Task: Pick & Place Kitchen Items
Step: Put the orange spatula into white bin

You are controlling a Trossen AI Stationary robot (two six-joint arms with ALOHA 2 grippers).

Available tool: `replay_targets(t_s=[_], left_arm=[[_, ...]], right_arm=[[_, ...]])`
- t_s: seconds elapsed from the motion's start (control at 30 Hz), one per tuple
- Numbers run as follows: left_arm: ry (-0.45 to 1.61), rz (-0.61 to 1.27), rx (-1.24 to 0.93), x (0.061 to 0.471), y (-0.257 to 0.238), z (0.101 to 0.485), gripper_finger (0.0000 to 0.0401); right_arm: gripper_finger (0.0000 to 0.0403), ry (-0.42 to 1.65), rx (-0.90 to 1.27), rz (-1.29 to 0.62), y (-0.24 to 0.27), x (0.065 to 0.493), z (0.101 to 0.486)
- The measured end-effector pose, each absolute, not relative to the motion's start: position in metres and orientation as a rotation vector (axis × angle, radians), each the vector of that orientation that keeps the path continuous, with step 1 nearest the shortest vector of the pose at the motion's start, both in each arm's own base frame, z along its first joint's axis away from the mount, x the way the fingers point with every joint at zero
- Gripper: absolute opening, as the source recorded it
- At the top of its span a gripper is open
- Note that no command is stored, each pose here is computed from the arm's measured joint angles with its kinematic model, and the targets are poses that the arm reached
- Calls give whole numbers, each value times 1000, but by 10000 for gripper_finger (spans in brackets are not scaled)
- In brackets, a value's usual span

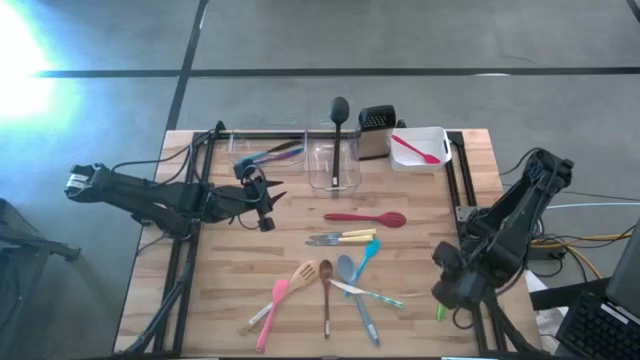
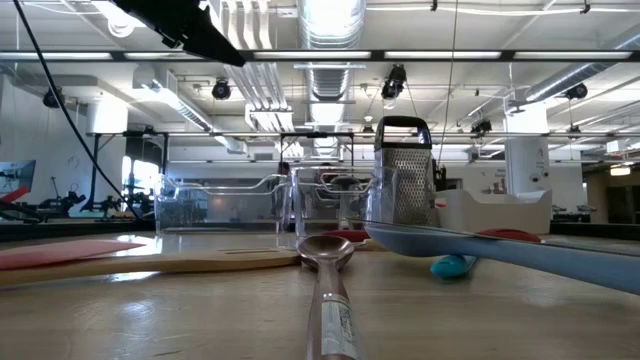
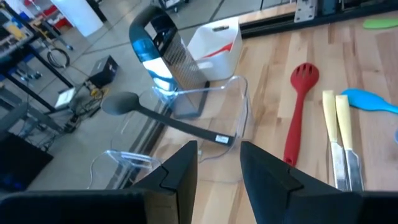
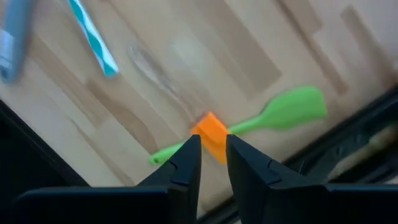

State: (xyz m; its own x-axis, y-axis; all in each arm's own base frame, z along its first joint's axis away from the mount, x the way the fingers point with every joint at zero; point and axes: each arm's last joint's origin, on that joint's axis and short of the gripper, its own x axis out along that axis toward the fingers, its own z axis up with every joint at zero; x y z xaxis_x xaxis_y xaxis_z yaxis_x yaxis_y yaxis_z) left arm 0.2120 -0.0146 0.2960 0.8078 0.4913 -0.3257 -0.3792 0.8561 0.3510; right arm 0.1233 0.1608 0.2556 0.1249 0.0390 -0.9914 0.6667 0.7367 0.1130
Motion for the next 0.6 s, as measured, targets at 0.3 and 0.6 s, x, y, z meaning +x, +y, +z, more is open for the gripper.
replay_targets(t_s=[0.3,0.6], left_arm=[[396,463,287,213,-15,297,126],[397,461,288,213,-15,297,126]], right_arm=[[141,1497,467,-462,181,127,233],[193,1532,338,-442,189,133,218]])
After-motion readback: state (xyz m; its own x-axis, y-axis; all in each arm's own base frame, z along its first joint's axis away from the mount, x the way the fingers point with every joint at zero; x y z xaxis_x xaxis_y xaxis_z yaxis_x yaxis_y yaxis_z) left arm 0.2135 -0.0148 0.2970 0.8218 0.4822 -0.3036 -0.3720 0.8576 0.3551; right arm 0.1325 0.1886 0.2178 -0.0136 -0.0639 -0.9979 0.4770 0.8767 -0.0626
